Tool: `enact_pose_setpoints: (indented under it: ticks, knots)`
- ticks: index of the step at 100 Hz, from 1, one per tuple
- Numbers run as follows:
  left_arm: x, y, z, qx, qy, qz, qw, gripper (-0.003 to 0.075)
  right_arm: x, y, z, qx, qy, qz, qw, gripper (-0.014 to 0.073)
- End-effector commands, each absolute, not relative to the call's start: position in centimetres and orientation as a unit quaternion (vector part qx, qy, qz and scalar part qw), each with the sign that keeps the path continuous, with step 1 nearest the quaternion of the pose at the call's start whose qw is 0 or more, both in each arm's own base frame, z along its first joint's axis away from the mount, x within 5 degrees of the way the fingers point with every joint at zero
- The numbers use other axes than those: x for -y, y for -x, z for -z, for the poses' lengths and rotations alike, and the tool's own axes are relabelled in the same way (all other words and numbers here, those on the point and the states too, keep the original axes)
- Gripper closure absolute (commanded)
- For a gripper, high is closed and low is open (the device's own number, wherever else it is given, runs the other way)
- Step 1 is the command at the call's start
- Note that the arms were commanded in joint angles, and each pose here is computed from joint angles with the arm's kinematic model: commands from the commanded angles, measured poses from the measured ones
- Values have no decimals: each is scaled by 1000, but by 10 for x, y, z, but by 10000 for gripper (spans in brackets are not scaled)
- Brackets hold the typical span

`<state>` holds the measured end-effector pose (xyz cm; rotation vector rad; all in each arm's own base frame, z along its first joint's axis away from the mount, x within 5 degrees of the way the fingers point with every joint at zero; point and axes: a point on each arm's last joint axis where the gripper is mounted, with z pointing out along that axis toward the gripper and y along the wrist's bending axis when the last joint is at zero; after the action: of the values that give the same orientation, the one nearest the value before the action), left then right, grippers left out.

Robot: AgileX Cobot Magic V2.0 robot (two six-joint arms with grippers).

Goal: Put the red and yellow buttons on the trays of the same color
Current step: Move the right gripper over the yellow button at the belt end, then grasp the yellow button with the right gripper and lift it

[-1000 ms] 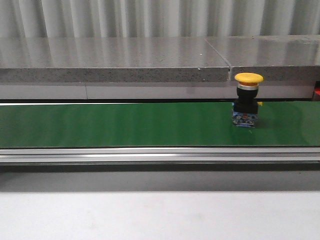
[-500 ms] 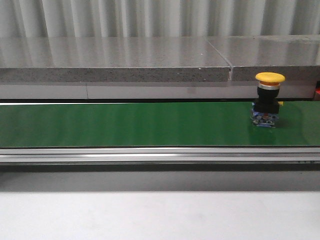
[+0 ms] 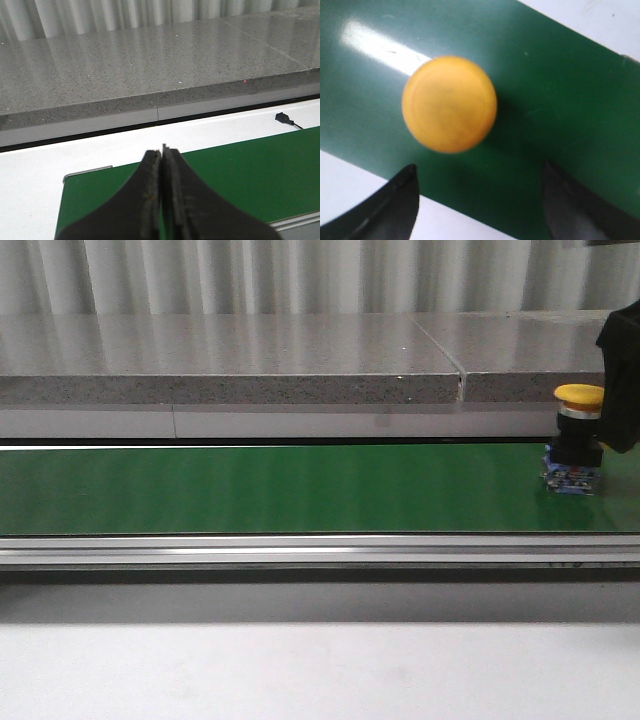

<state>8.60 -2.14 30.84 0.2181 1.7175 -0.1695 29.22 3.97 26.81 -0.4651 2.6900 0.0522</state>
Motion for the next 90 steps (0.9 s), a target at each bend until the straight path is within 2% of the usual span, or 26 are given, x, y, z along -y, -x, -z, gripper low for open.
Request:
enact_pose_setpoints:
  ticks: [1, 39, 46, 61, 68, 90]
  knots:
    - [20, -87, -324, -727, -79, 76, 678, 740, -42, -300, -280, -953, 169, -18, 252, 85]
    - [20, -87, -324, -727, -79, 76, 678, 740, -43, -317, -272, -943, 164, -13, 291, 91]
    - [20, -87, -324, -727, -79, 76, 678, 740, -43, -317, -270, -944, 164, -13, 286, 150]
    - [20, -87, -324, -727, -79, 76, 678, 740, -42, -315, -266, -951, 163, -15, 263, 424]
    - [20, -87, -324, -727, -79, 76, 678, 740, -40, -315, -268, -954, 155, -17, 257, 500]
    - [20, -87, -324, -727, -79, 76, 678, 740, -30, -311, -301, -958, 125, -20, 257, 517]
